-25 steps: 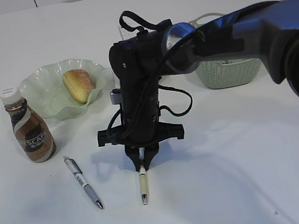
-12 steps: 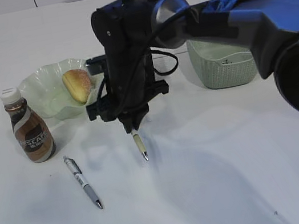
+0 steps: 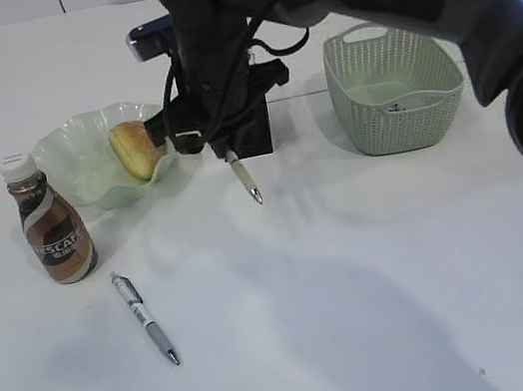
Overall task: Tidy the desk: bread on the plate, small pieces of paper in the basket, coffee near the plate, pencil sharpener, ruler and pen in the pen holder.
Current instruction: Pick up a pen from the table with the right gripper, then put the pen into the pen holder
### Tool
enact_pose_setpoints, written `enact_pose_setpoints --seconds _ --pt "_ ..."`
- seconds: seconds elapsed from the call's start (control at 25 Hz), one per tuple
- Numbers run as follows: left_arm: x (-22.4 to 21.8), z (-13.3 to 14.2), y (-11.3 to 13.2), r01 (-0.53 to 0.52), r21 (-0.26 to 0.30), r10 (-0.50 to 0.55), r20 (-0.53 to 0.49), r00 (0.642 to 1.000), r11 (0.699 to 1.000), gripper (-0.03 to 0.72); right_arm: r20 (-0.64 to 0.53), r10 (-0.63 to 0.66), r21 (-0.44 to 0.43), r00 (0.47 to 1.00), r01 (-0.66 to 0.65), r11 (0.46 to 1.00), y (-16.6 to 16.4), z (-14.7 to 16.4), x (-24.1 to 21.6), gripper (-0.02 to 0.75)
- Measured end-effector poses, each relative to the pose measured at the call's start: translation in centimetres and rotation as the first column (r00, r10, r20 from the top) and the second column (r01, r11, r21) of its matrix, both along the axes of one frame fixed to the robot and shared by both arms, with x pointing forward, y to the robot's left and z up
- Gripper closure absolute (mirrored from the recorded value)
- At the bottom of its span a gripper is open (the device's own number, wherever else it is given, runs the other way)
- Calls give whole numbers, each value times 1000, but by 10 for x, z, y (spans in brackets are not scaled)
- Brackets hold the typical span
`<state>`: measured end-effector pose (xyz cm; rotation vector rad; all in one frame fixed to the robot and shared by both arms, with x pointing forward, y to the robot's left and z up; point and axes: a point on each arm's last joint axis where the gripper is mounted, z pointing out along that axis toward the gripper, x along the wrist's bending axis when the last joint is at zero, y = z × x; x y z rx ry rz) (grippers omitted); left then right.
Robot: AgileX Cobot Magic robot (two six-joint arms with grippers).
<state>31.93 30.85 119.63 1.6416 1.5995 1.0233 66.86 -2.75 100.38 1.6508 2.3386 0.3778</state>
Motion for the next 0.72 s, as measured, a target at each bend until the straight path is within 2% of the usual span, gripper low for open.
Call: enact_pose_setpoints --seconds 0.08,0.12,0.32,0.72 --pt "1 1 0 4 -1 -4 17 1000 1000 420 32 0 -8 1000 0 1000 -3 11 -1 649" --pt "1 2 -1 6 -1 -6 23 1000 1000 420 86 4 -2 996 -4 1000 -5 25 0 649" --pt "2 3 -1 9 -2 -9 37 999 1000 420 243 18 3 970 -19 1000 -10 56 2 649" --pt "3 5 -1 17 -3 -16 66 998 1000 420 444 49 -9 895 -50 999 -16 79 15 649"
